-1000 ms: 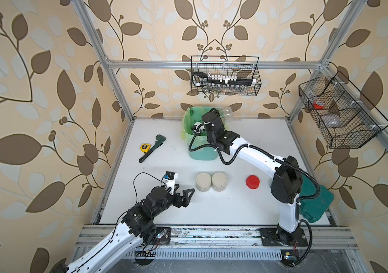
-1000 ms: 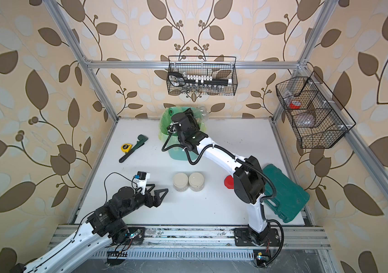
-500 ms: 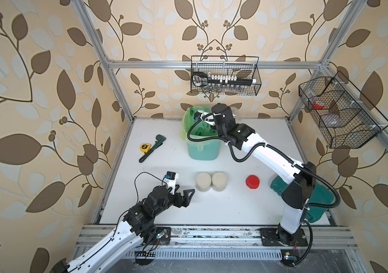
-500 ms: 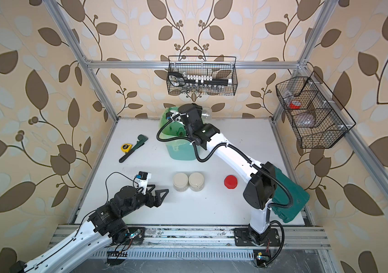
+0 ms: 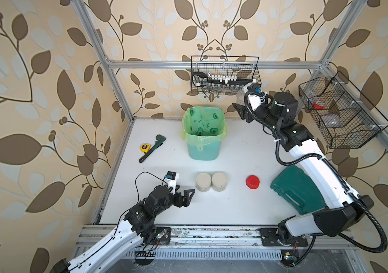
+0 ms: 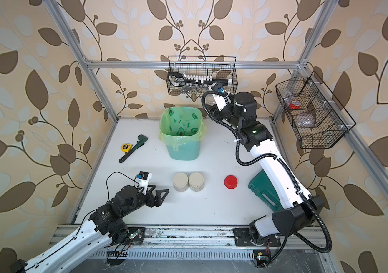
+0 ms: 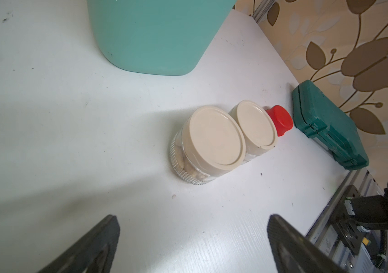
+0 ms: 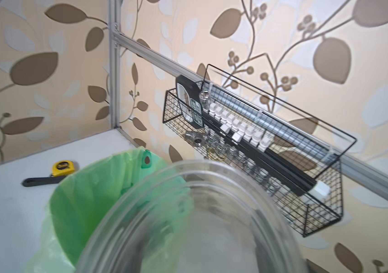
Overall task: Empty moldy peanuts from jars
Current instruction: Pour the moldy peanuts from the jar into the trash bin.
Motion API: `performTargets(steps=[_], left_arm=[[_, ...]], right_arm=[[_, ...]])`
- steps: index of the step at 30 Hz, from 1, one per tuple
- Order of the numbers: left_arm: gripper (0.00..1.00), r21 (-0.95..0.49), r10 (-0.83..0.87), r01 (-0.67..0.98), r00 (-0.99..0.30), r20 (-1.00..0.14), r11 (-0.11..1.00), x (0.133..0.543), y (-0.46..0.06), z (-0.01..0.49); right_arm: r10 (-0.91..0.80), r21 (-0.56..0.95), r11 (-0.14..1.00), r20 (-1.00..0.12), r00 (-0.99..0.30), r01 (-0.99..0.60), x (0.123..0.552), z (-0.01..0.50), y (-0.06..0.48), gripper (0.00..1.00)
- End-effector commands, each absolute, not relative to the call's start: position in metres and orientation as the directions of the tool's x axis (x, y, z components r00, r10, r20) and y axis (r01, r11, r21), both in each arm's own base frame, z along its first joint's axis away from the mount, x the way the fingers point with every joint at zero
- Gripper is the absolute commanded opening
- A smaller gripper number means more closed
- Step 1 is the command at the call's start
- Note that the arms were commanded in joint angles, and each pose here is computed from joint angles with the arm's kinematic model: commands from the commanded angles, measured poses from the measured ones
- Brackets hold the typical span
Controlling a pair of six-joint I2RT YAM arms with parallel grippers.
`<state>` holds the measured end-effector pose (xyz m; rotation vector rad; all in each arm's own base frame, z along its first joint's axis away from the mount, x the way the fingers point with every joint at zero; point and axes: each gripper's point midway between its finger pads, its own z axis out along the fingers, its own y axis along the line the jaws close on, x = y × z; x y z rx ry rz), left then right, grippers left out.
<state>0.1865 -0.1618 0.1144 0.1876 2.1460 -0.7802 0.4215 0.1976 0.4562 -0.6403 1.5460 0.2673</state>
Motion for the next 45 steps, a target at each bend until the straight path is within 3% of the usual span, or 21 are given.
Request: performTargets(steps=[1, 6, 14, 19, 26, 30, 38, 45], left_arm=[[0.99, -0.481, -0.168, 0.388, -0.615, -0.770, 0.786, 0.193, -0.164, 0.131], [0.99, -0.482, -0.166, 0.390, -0.616, -0.770, 0.785, 0.192, -0.164, 0.131], [0.99, -0.469, -0.156, 0.378, -0.622, -0.767, 0.798, 0.194, -0.163, 0.130], [0.99, -0.380, -0.074, 0.426, -0.580, -0.811, 0.821, 0.194, -0.159, 0.141], [0.99, -0.383, -0.098, 0.411, -0.567, -0.818, 0.827, 0.196, -0.156, 0.138], [0.99, -0.382, -0.092, 0.409, -0.574, -0.814, 0.829, 0.197, -0.157, 0.136], [0.99, -0.383, -0.090, 0.409, -0.578, -0.811, 0.828, 0.197, -0.157, 0.135], [0.99, -0.384, -0.091, 0.408, -0.578, -0.811, 0.828, 0.197, -0.157, 0.134]], right_arm=[[-0.118, -0.070, 0.731, -0.993, -0.025, -0.679, 0.415, 0.455, 0.222, 0.00], [-0.122, -0.080, 0.747, -0.992, -0.018, -0.660, 0.421, 0.457, 0.221, 0.00], [-0.288, -0.222, 0.790, -0.957, -0.027, -0.572, 0.442, 0.438, 0.214, 0.00], [-0.454, -0.379, 0.776, -0.891, -0.029, -0.504, 0.449, 0.426, 0.222, 0.00], [-0.607, -0.542, 0.720, -0.795, -0.015, -0.434, 0.458, 0.419, 0.235, 0.00], [-0.720, -0.660, 0.641, -0.694, -0.008, -0.391, 0.462, 0.413, 0.248, 0.00], [-0.926, -0.891, 0.370, -0.376, -0.030, -0.264, 0.476, 0.386, 0.266, 0.00], [-0.986, -0.965, 0.166, -0.157, -0.061, -0.205, 0.488, 0.370, 0.271, 0.00]])
